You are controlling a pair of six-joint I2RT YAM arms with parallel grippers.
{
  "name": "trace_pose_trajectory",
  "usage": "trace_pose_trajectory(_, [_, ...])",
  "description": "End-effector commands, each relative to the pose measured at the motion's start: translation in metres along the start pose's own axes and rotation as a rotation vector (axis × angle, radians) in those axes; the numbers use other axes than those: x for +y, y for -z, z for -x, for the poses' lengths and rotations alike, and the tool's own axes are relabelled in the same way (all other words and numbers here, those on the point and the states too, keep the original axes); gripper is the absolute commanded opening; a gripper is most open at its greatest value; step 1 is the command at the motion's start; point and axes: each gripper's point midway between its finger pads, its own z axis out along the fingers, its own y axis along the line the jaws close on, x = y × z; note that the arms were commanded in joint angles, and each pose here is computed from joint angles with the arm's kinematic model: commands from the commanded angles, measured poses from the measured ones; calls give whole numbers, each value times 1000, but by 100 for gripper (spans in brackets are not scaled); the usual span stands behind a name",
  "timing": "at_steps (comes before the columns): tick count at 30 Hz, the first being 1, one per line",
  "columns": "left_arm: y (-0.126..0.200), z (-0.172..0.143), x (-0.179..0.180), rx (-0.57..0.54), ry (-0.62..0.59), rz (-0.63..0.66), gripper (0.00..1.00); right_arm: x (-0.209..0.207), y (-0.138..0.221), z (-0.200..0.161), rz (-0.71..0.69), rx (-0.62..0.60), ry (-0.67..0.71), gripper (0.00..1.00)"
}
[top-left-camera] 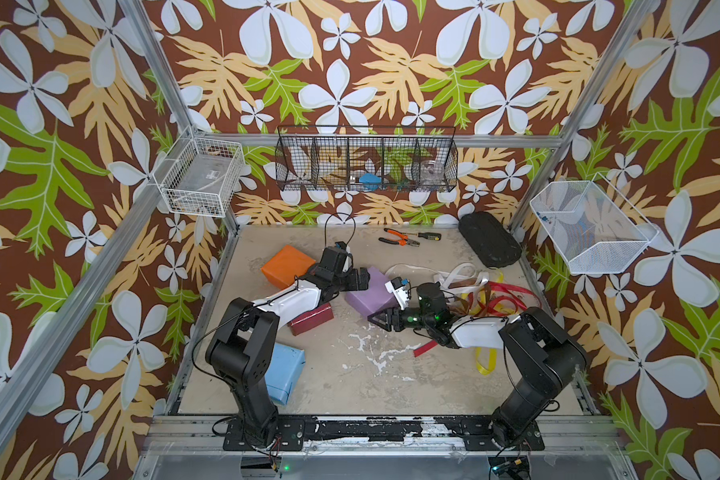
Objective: Untie the ribbon bows on the gift boxes
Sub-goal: Adjust the gift box at the center of the board, then adjust the ribbon at the center of the board.
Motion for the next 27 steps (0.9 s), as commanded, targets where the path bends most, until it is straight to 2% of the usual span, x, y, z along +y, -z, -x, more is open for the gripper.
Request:
trace_pose_trajectory(1, [10, 6, 9, -21, -21, 56, 100, 14, 9, 22, -3, -49, 68, 62])
trace_pose_trajectory(5, [13, 5, -2, -5, -17, -1, 100, 6, 38, 53, -183, -97, 135, 62])
trace_pose_trajectory(9, [13, -3, -9, 14, 6, -50, 100, -43, 86, 96, -486, -201, 94, 62])
trace_pose_trajectory(12, [14, -9, -11, 29, 14, -73, 100, -84, 109, 117, -651, -230, 20, 65])
trace_pose_trajectory(15, [14, -17, -10, 44, 14, -79, 100, -112, 108, 123, -677, -214, -51, 66])
trace_pose_trajectory(20, [10, -27, -8, 71, 2, -82, 100, -155, 83, 130, -707, -186, -115, 67])
trace_pose_trajectory(24, [7, -29, -9, 86, -5, -88, 100, -194, 77, 146, -834, -156, -68, 66])
trace_pose_trajectory(25, [7, -30, -9, 88, -6, -91, 100, -200, 74, 153, -855, -131, -25, 61])
trace_pose_trajectory(27, [7, -30, -10, 91, -6, -98, 100, -213, 72, 159, -908, -65, 41, 58])
